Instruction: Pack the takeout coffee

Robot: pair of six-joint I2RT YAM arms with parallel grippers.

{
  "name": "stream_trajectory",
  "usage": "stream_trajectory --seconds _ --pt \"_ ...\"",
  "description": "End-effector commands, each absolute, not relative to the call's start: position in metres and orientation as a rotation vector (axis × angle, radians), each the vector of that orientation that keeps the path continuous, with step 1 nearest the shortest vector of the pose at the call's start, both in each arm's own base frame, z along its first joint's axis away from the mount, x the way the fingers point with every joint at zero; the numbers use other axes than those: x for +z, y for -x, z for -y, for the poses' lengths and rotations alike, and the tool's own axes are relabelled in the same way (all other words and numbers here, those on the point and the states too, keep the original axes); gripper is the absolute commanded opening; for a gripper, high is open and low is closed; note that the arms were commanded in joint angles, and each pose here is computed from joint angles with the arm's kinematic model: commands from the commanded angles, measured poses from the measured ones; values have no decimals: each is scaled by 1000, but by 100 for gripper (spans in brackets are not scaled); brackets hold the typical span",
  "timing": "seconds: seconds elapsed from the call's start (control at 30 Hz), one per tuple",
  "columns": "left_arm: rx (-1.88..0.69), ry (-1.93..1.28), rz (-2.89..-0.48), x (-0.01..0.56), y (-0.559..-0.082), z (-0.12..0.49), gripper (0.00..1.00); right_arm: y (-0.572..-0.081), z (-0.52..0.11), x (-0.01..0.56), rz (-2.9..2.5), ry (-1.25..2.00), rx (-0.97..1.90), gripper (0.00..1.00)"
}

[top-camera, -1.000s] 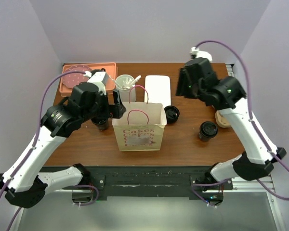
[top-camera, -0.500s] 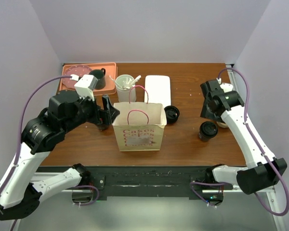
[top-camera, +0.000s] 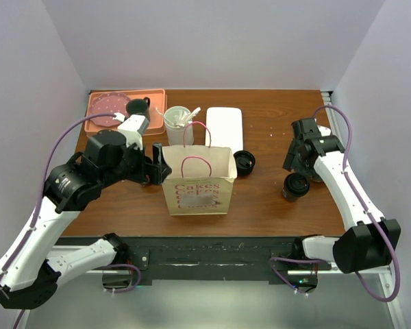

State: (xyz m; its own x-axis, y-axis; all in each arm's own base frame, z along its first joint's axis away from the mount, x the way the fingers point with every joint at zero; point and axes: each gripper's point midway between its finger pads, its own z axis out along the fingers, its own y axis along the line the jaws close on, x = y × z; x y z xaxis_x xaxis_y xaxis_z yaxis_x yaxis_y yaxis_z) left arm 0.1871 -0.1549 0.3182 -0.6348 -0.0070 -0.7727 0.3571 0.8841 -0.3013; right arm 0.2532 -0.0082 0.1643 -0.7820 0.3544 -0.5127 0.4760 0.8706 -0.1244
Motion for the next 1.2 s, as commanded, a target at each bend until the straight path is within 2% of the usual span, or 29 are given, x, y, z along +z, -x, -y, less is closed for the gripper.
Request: stream_trajectory --seconds 0.0,0.37,0.87,1.17 --pt "-530 -241 -2194 323 -187 150 96 -262 11 161 -2472 -756 -324 80" --pt "-477 -258 -2212 322 -189 145 97 -263 12 143 -2368 -1070 -277 83" --pt "-465 -251 -2219 320 -194 147 95 -253 26 141 -2332 -1187 -427 85" --pt "-464 -259 -2227 318 -195 149 95 -254 23 134 -2311 -1223 -395 85"
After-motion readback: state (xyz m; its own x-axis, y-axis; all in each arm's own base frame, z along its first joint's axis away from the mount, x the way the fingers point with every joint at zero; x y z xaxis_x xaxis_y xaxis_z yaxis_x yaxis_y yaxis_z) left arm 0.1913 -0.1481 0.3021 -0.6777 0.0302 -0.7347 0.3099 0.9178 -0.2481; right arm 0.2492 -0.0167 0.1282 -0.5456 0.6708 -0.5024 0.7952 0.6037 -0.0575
